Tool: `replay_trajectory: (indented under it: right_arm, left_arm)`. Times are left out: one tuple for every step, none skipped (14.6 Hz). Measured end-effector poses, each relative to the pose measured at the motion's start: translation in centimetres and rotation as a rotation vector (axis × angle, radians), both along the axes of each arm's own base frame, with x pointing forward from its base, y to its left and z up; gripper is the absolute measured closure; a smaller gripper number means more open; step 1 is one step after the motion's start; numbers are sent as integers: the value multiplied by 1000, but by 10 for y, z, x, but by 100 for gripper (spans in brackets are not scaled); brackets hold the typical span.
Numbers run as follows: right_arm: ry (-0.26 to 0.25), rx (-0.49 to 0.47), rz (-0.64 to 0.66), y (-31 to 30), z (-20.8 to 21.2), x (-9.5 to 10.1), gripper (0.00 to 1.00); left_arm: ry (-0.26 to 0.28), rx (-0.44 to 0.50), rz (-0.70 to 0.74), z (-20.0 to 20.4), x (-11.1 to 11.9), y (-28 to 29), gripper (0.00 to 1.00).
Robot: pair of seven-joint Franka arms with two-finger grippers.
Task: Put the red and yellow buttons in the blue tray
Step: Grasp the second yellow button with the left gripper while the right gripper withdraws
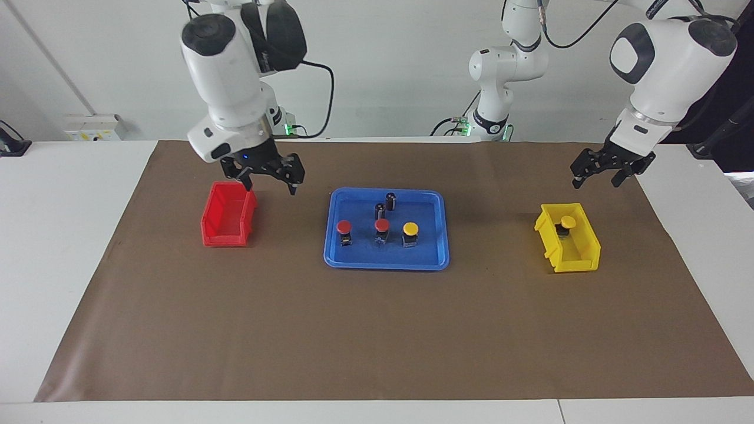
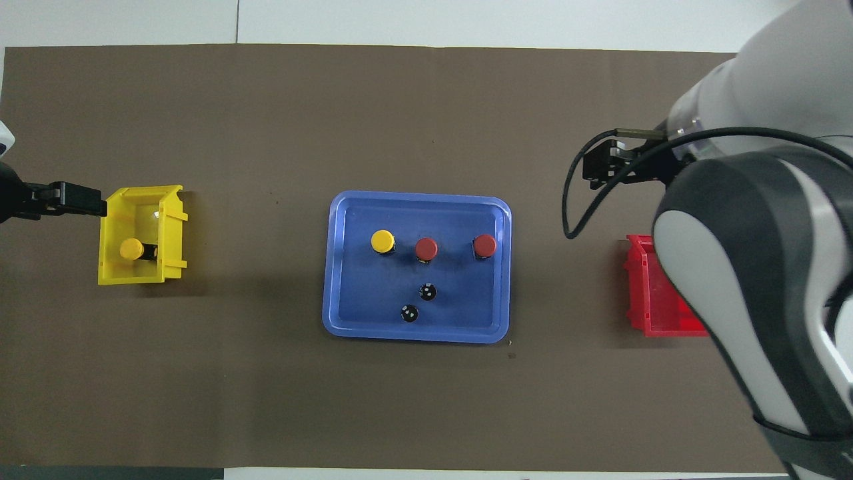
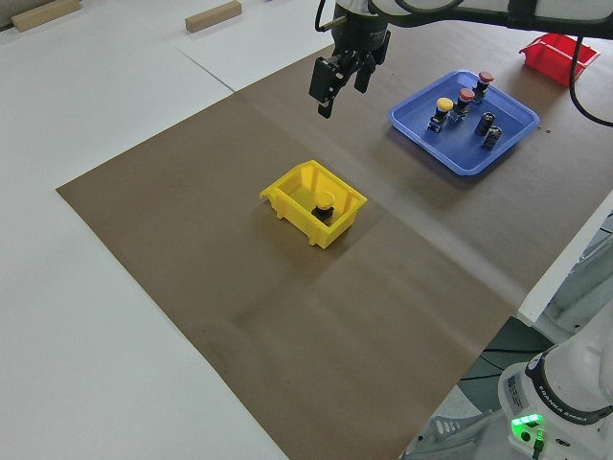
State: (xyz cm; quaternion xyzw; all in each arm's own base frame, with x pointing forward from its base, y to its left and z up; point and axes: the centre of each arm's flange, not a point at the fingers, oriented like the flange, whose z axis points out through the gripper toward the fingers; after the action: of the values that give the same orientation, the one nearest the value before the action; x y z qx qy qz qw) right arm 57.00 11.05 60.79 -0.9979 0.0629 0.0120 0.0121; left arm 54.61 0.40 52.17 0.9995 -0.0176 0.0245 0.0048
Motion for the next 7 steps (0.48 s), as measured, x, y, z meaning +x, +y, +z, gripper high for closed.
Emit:
replay_trajectory:
  right_arm:
    - [2, -8, 9, -22, 12, -5, 0]
    - [9, -27, 26, -44, 22, -9, 0]
    - [18, -45, 55, -61, 33, -13, 0]
    - [29, -60, 91, -74, 42, -16, 0]
    - [35, -63, 121, -84, 47, -18, 0]
    - [35, -62, 136, -94, 48, -17, 0]
    - [40, -61, 141, -105, 45, -16, 0]
  left_arm:
    - [-4, 0, 9, -18, 0, 5, 11]
    - [-3, 0, 15, -34, -1, 10, 15]
    - [2, 0, 18, -48, 0, 12, 16]
    - [8, 0, 20, -61, 2, 13, 19]
    - [13, 0, 19, -72, 5, 13, 24]
    - [15, 0, 19, -82, 7, 13, 24]
    - [18, 0, 18, -92, 9, 13, 30]
